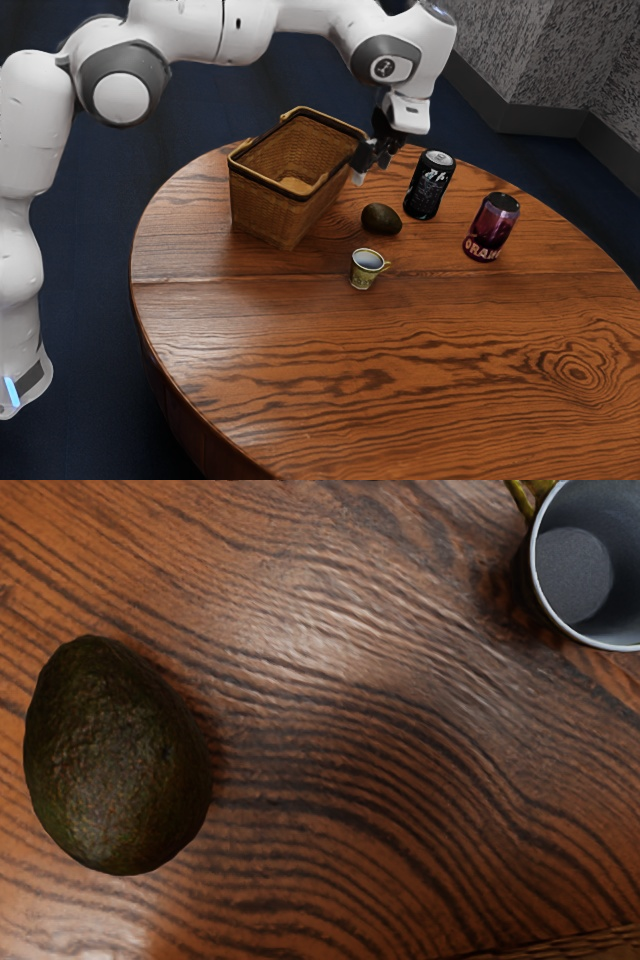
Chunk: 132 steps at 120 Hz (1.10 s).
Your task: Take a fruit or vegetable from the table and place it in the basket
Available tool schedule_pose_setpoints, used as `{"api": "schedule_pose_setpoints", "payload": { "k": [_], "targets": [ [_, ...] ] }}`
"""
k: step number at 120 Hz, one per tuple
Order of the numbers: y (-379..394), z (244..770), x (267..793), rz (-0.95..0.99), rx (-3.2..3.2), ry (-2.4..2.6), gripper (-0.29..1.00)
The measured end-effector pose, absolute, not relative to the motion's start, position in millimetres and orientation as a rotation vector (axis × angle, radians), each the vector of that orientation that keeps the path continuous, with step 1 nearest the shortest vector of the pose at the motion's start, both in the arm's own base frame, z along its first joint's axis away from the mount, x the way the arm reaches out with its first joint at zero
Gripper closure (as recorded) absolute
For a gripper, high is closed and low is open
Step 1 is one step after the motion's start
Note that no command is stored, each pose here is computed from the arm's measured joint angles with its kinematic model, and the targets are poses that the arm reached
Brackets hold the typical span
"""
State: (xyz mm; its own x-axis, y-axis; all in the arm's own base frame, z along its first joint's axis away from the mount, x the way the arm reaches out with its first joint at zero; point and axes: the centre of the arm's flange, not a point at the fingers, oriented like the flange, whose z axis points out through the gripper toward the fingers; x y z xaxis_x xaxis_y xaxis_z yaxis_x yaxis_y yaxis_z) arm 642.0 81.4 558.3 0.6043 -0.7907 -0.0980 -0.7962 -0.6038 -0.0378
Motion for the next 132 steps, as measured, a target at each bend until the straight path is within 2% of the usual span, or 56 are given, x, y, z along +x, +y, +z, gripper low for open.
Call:
{"api": "schedule_pose_setpoints", "payload": {
  "k": [42,132],
  "targets": [
    [87.6,531.9,655.4,0.126,-2.799,1.344,0.0],
    [113.1,480.0,684.7,0.018,-2.959,1.285,0.0]
  ]
}}
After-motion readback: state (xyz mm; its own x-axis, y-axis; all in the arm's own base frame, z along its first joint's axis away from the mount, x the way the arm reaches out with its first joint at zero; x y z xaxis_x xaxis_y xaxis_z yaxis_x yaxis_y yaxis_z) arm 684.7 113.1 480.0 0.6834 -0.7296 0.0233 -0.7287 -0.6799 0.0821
